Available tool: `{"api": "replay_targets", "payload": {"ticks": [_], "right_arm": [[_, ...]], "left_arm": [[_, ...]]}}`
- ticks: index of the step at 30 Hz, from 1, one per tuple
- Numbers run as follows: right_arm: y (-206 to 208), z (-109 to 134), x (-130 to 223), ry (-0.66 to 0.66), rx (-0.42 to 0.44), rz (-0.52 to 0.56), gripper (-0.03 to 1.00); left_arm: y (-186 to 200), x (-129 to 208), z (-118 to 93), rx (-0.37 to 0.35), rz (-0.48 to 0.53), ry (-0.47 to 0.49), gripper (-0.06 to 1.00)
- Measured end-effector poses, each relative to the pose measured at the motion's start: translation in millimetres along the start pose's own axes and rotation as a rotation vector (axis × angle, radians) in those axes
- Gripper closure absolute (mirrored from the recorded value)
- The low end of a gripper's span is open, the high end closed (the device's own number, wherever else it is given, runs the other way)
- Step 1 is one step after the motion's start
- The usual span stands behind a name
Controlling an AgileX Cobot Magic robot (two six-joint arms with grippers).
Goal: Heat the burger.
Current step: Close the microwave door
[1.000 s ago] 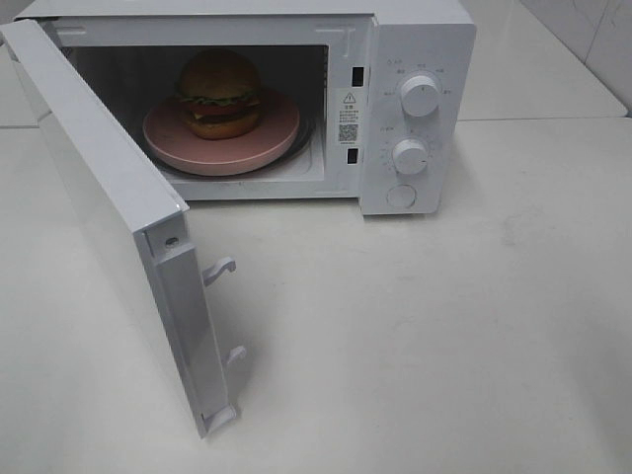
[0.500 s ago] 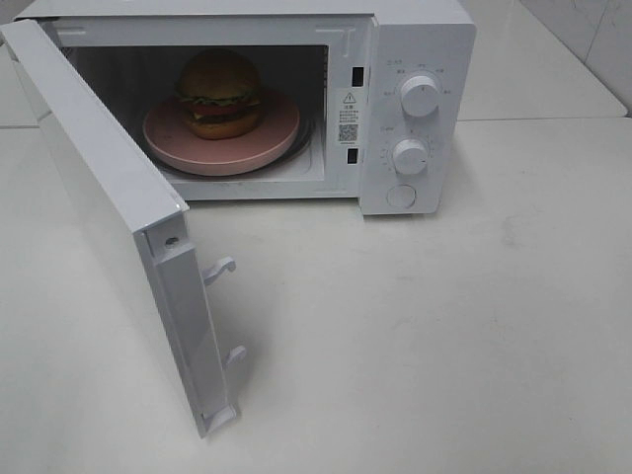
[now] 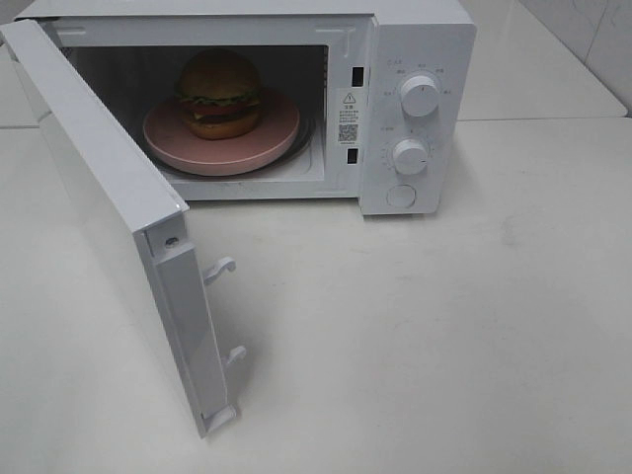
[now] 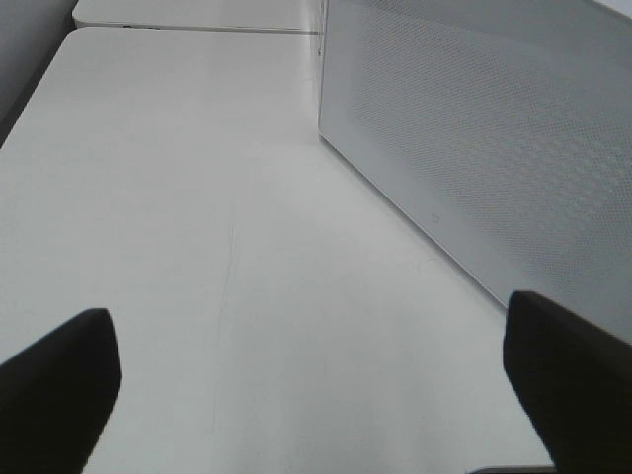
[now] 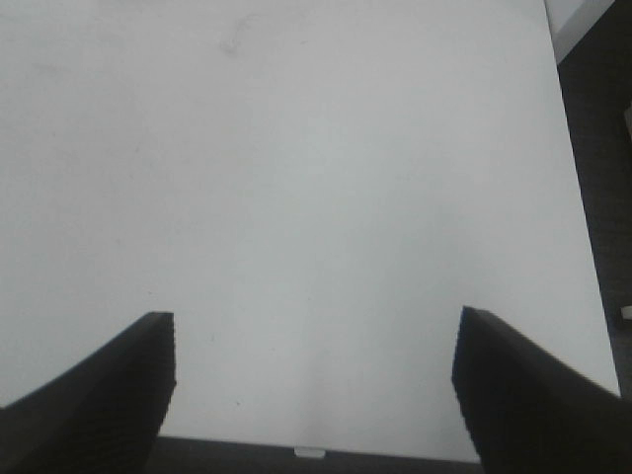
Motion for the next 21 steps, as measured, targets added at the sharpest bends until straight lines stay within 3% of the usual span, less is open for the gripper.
{"api": "replay_targets", "payload": {"ticks": [10,21], "right_arm": [[24,-3,5,-0.096,0.068,-0.199,0.2],[27,-4,6,-0.113,0.09,-0.216,0.2]], "left_arm": [[0,0,0,0.0,0.0,0.0,-0.03],[0,0,0,0.0,0.0,0.0,-0.03]]}}
Point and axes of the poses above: a point on each arm's last joint axis where the gripper is mounted, y pointing back along that axis away from the gripper, z along the wrist's bending axis when the last joint is at zero, x = y × z, the point moved 8 cm from there along -y, pointing out along that axis toward the gripper, and after that the axes turned 8 degrees about y, right-handed, at the moved point
